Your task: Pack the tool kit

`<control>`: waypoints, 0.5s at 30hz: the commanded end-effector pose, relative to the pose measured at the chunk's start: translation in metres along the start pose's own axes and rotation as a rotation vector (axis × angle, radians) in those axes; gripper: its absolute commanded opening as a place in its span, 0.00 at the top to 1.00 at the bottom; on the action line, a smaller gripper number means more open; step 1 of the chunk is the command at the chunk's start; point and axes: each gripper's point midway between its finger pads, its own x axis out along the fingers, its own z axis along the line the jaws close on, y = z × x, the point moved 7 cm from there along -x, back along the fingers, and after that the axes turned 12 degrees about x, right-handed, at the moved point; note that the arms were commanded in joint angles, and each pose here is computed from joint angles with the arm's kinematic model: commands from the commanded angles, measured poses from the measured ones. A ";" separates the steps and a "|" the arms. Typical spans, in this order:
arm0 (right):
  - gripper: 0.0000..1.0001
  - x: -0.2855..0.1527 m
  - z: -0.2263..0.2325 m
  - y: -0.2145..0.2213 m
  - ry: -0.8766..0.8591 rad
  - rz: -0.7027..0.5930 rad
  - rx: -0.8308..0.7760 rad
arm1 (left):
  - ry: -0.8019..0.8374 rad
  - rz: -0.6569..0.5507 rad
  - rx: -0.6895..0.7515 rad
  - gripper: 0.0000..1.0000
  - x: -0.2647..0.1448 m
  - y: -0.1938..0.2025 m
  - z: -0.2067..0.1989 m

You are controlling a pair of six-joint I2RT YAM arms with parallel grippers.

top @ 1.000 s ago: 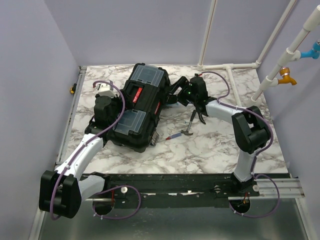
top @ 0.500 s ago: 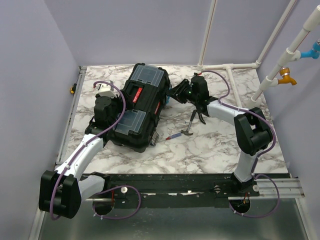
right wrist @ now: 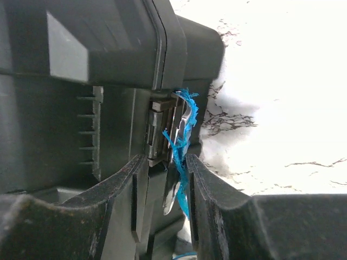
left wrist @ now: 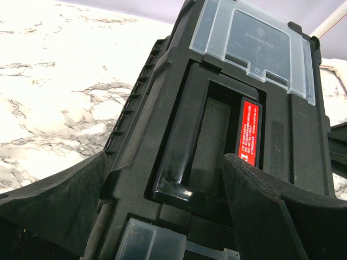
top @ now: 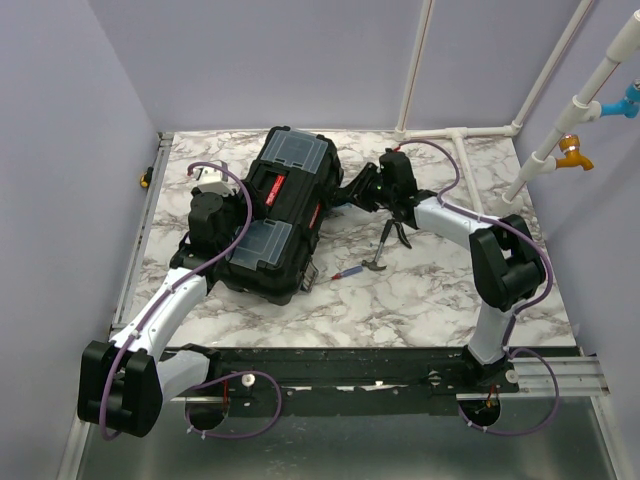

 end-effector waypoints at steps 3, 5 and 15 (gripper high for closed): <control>0.73 0.000 -0.014 0.004 0.067 0.003 -0.037 | 0.106 0.286 -0.011 0.13 -0.012 0.068 -0.015; 0.84 -0.001 -0.012 0.002 0.069 -0.011 -0.048 | 0.103 0.286 -0.009 0.13 -0.012 0.069 -0.015; 0.99 -0.029 0.016 -0.024 0.137 -0.088 -0.210 | 0.106 0.289 -0.004 0.13 -0.012 0.069 -0.016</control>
